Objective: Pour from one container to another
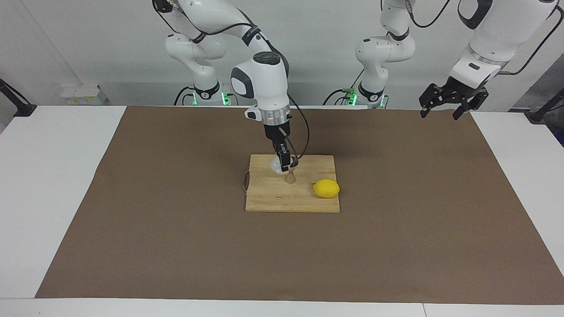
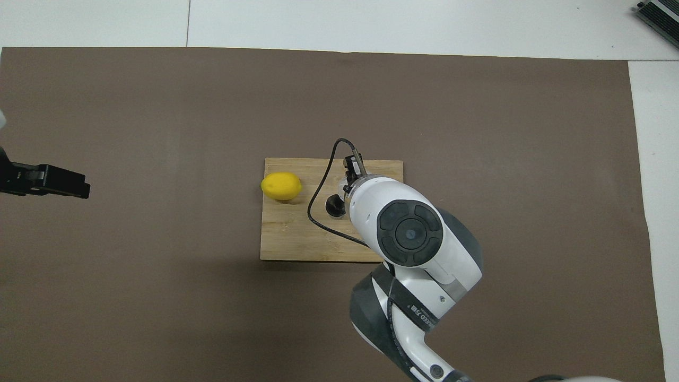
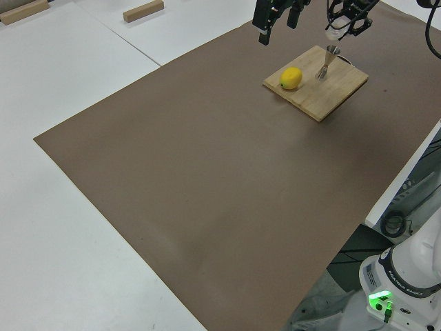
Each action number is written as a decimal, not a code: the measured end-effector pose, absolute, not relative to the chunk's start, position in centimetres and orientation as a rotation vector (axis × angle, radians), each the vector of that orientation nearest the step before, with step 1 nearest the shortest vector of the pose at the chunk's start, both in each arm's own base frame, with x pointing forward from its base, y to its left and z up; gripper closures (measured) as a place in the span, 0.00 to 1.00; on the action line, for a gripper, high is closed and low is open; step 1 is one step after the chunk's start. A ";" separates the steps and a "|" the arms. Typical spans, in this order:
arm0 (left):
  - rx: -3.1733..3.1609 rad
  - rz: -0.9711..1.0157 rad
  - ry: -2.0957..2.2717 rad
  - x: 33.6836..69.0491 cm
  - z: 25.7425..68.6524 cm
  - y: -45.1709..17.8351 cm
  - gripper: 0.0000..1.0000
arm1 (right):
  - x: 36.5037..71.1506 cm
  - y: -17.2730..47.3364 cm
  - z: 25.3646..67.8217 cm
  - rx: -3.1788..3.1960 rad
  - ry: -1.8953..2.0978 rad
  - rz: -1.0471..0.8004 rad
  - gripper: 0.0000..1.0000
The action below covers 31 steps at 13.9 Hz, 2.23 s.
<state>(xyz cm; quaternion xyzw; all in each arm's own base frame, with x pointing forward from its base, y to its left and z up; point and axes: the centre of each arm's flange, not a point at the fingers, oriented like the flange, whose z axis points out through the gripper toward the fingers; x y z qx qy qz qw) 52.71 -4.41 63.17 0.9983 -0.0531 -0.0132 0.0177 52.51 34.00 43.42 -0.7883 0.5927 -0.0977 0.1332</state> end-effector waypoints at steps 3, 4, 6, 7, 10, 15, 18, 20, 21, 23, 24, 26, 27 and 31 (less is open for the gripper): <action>3.102 -0.041 -0.165 52.7 63.2 -4.4 0.00 | 52.6 34.6 43.3 -2.267 1.733 -0.342 0.45; 3.102 -0.041 -0.165 52.7 63.2 -4.4 0.00 | 52.7 34.8 43.2 -2.266 1.731 -0.355 0.45; 3.102 -0.041 -0.165 52.7 63.2 -4.4 0.00 | 52.7 34.9 43.1 -2.271 1.724 -0.363 0.45; 3.102 -0.041 -0.165 52.7 63.2 -4.4 0.00 | 52.6 35.0 43.2 -2.281 1.711 -0.377 0.45; 3.102 -0.041 -0.165 52.7 63.2 -4.4 0.00 | 52.1 35.6 42.9 -2.329 1.670 -0.446 0.45; 3.102 -0.041 -0.165 52.7 63.2 -4.4 0.00 | 51.5 36.4 42.4 -2.383 1.634 -0.489 0.45; 3.102 -0.041 -0.165 52.7 63.2 -4.4 0.00 | 51.0 36.8 42.4 -2.411 1.617 -0.511 0.45; 3.102 -0.041 -0.165 52.7 63.2 -4.4 0.00 | 50.8 37.0 42.4 -2.425 1.598 -0.529 0.45; 3.102 -0.041 -0.165 52.7 63.2 -4.4 0.00 | 50.7 37.1 42.4 -2.427 1.594 -0.532 0.45; 3.102 -0.041 -0.165 52.7 63.2 -4.4 0.00 | 50.7 37.0 42.3 -2.441 1.591 -0.550 0.45; 3.102 -0.041 -0.165 52.7 63.2 -4.4 0.00 | 50.7 36.9 42.2 -2.450 1.590 -0.563 0.45; 3.102 -0.041 -0.165 52.7 63.2 -4.4 0.00 | 50.7 36.8 42.2 -2.460 1.587 -0.579 0.45; 3.102 -0.041 -0.165 52.7 63.2 -4.4 0.00 | 50.7 36.8 42.2 -2.461 1.584 -0.583 0.45; 3.102 -0.041 -0.165 52.7 63.2 -4.4 0.00 | 50.5 37.0 42.2 -2.473 1.559 -0.609 0.45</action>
